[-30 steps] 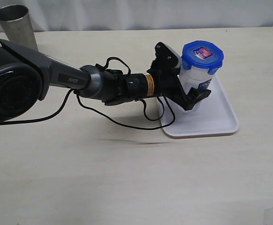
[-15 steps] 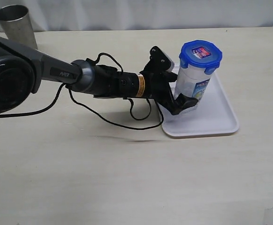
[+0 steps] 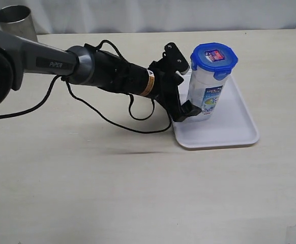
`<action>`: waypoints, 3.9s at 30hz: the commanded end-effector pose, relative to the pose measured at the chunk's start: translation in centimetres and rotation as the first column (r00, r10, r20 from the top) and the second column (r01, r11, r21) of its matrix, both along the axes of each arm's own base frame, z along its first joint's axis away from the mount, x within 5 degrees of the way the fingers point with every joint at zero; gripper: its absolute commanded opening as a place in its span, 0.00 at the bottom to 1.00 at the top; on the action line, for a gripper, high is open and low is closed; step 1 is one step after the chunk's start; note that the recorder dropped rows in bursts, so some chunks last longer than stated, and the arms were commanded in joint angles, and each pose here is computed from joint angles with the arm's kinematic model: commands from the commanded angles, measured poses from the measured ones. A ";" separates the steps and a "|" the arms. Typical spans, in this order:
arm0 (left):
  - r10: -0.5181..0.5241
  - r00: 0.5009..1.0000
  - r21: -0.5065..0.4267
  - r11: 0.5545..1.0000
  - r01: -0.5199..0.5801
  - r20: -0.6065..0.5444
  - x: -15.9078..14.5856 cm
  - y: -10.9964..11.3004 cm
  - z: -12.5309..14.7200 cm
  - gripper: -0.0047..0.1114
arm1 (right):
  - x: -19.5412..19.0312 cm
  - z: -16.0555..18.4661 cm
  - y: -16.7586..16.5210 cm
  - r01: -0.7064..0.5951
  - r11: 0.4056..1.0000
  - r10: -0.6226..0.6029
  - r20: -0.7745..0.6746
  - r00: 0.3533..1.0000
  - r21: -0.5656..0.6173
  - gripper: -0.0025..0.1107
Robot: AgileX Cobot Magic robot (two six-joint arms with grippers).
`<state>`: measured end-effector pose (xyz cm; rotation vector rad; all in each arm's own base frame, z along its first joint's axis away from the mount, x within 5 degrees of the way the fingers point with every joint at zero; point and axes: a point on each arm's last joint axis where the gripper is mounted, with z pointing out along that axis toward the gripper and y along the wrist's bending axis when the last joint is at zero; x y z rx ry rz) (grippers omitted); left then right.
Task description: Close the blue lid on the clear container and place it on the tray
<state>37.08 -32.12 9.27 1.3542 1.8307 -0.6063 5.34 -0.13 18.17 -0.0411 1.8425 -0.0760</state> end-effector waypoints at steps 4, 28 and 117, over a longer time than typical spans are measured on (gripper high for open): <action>0.037 0.998 0.029 0.999 -0.036 -0.050 0.9 1.6 1.2 0.84 | 0.0 0.1 0.0 0.001 1.000 -0.001 0.017 1.000 0.003 0.06; 0.345 0.935 -0.037 0.939 -0.343 0.087 0.2 12.7 12.7 0.04 | 0.0 0.1 0.0 0.001 1.000 -0.001 0.017 1.000 0.003 0.06; 0.837 0.503 -0.685 0.497 -0.532 0.217 -30.6 30.4 14.7 0.04 | 0.0 0.1 0.0 0.001 1.000 -0.001 0.017 1.000 0.003 0.06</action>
